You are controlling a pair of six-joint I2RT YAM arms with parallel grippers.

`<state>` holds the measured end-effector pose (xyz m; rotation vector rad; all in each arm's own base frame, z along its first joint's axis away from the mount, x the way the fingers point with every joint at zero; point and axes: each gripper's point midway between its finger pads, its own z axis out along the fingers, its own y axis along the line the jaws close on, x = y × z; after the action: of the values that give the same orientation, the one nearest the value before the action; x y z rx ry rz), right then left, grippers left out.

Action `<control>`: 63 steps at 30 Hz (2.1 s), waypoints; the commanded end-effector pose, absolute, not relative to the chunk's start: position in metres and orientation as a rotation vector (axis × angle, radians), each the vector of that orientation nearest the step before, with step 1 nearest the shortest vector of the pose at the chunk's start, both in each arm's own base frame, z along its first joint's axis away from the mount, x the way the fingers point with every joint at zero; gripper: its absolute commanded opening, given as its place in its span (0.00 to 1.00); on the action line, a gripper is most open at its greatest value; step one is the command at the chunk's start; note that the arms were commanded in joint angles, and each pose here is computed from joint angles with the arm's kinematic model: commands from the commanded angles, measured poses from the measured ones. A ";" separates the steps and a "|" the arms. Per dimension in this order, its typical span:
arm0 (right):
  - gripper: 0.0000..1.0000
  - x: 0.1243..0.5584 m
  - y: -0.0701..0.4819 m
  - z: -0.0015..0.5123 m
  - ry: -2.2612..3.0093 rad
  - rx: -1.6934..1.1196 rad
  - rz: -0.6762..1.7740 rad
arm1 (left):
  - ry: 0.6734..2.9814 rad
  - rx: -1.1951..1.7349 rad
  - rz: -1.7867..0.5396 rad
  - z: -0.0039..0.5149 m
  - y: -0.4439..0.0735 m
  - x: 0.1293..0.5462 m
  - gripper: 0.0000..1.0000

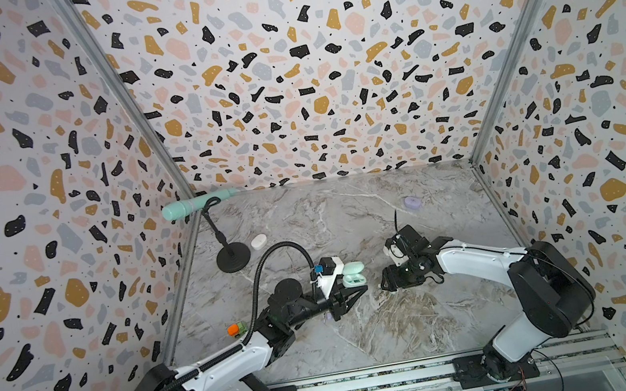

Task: Insert the wireless bluetooth earbuds into the charging case
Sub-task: 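Lower the open right gripper over the pale green earbud on the table, then close the right gripper on the pale green earbud and lift it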

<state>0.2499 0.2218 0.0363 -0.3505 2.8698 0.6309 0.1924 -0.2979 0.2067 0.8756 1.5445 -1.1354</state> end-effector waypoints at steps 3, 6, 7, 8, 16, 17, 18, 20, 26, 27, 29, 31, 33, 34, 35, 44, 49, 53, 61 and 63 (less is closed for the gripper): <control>0.67 0.250 0.238 0.042 2.849 -0.416 0.716 | 1.489 0.860 -1.138 0.222 -0.296 0.192 0.24; 0.67 0.244 0.239 0.040 2.866 -0.421 0.720 | 1.489 0.858 -1.134 0.222 -0.295 0.192 0.24; 0.67 0.242 0.239 0.040 2.869 -0.417 0.723 | 1.490 0.861 -1.133 0.221 -0.295 0.193 0.24; 0.67 0.238 0.239 0.039 2.877 -0.411 0.727 | 1.492 0.861 -1.133 0.220 -0.295 0.192 0.24; 0.67 0.225 0.231 0.037 2.910 -0.362 0.695 | 1.493 0.870 -1.134 0.219 -0.297 0.193 0.24; 0.67 0.225 0.229 0.037 2.911 -0.352 0.676 | 1.495 0.870 -1.133 0.218 -0.297 0.193 0.24; 0.67 0.226 0.228 0.037 2.911 -0.345 0.657 | 1.494 0.870 -1.135 0.219 -0.297 0.193 0.24; 0.67 0.231 0.223 0.039 2.902 -0.315 0.612 | 1.494 0.870 -1.135 0.219 -0.297 0.193 0.24; 0.63 0.241 0.220 0.046 2.862 -0.274 0.526 | 1.491 0.866 -1.135 0.219 -0.296 0.192 0.24; 0.62 0.240 0.220 0.045 2.866 -0.280 0.514 | 1.491 0.866 -1.135 0.219 -0.296 0.192 0.24; 0.59 0.239 0.223 0.043 2.873 -0.299 0.503 | 1.490 0.864 -1.136 0.220 -0.296 0.192 0.24; 0.56 0.237 0.226 0.042 2.877 -0.318 0.494 | 1.491 0.864 -1.135 0.219 -0.295 0.192 0.24; 0.53 0.235 0.228 0.041 2.882 -0.338 0.476 | 1.491 0.861 -1.135 0.219 -0.295 0.192 0.24; 0.51 0.235 0.229 0.040 2.884 -0.345 0.465 | 1.490 0.861 -1.136 0.220 -0.295 0.192 0.24; 0.50 0.235 0.229 0.040 2.885 -0.350 0.453 | 1.491 0.861 -1.136 0.219 -0.295 0.192 0.24; 0.43 0.241 0.227 0.039 2.882 -0.382 0.373 | 1.491 0.862 -1.136 0.219 -0.295 0.191 0.24; 0.40 0.241 0.228 0.036 2.897 -0.400 0.340 | 1.489 0.858 -1.135 0.219 -0.294 0.191 0.24; 0.38 0.239 0.227 0.034 2.911 -0.402 0.322 | 1.489 0.858 -1.134 0.220 -0.294 0.191 0.24; 0.35 0.231 0.224 0.026 2.942 -0.419 0.284 | 1.491 0.859 -1.135 0.219 -0.295 0.192 0.24; 0.35 0.230 0.222 0.023 2.950 -0.423 0.268 | 1.490 0.859 -1.135 0.219 -0.295 0.192 0.24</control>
<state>0.2333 0.2265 0.0239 -0.4047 2.9304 0.3201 0.1919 -0.2969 0.2091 0.8726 1.5363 -1.1327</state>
